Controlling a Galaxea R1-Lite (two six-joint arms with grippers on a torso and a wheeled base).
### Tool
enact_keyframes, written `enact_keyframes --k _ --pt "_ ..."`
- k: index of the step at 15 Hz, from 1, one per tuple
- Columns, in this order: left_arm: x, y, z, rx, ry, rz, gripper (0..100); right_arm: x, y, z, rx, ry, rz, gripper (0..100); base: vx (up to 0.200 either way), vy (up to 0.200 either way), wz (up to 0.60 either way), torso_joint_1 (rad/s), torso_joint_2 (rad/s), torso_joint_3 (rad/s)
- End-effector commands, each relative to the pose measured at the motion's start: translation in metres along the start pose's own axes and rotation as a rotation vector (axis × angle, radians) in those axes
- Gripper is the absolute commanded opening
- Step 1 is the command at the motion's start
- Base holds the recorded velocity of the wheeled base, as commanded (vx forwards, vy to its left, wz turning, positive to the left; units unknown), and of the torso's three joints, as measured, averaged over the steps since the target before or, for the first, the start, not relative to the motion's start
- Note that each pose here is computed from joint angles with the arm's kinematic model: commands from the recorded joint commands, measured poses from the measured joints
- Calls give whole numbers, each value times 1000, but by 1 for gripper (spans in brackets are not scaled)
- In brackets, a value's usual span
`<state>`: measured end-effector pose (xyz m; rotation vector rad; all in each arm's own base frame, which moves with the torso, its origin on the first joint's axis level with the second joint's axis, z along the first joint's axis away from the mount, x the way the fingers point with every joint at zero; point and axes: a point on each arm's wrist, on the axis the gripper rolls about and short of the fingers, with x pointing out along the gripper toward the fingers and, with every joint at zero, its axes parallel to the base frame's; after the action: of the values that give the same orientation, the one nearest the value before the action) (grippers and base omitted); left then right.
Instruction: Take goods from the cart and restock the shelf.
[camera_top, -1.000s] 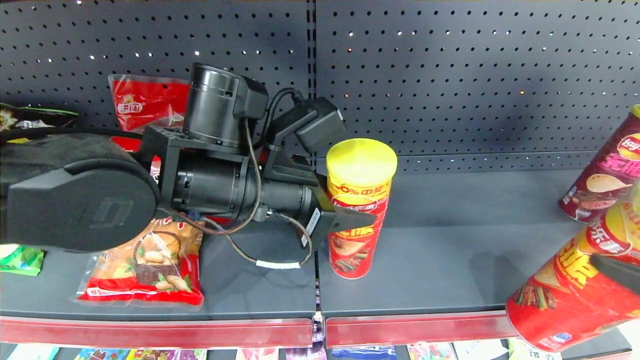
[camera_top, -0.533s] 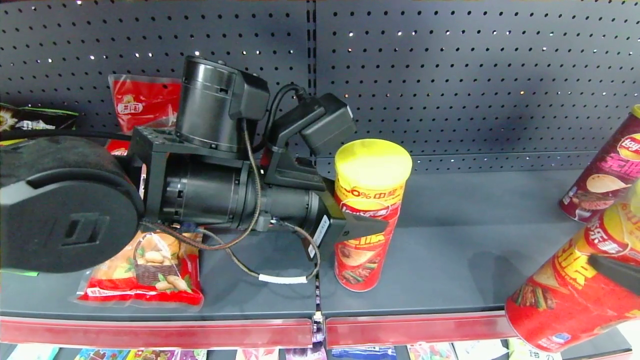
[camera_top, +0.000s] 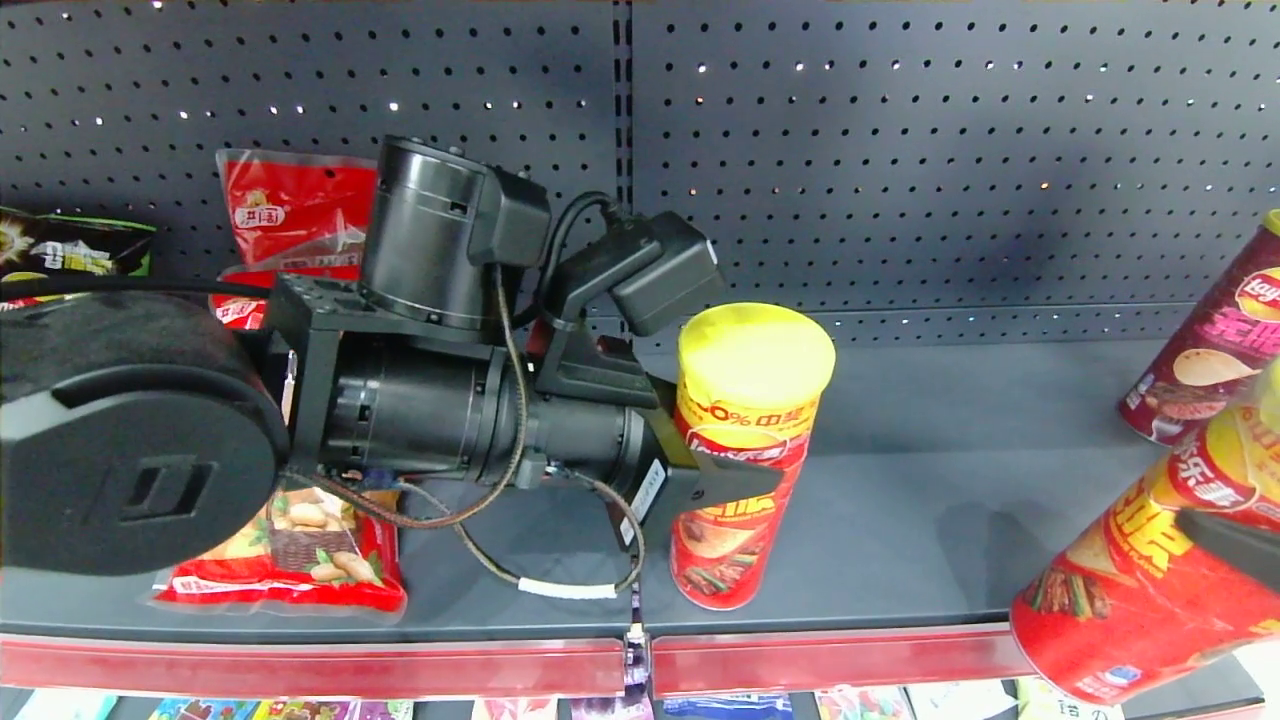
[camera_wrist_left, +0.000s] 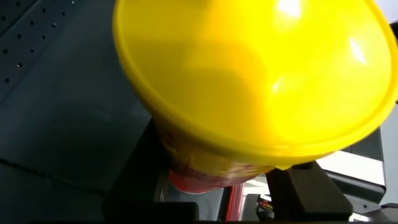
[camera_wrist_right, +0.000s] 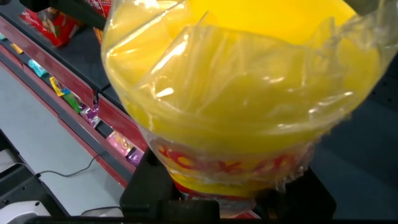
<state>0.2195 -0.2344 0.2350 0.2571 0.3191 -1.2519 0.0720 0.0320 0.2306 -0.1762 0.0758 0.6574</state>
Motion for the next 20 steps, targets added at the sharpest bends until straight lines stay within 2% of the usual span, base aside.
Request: enact_keyframes --k 1,4,9,15,19,20 --pt "-2 -2 1 3 -3 13 0 0 0 -1 0 2 1 0 0 0 0 0 0 0" --pt "-5 -8 1 6 -1 9 0 1 0 0 0 1 4 0 0 0 0 0 0 0" --pt "-8 -11 -6 0 20 19 0 0 0 0 0 0 3 0 0 0 0 0 0 0" --pt "-4 -19 -4 6 29 42 0 0 0 0 0 0 1 0 0 0 0 0 0 0" --pt "-5 -20 -1 8 13 45 0 0 0 0 0 0 1 0 0 0 0 0 0 0" --pt "-5 -20 -2 -2 8 48 0 0 0 0 0 0 3 0 0 0 0 0 0 0"
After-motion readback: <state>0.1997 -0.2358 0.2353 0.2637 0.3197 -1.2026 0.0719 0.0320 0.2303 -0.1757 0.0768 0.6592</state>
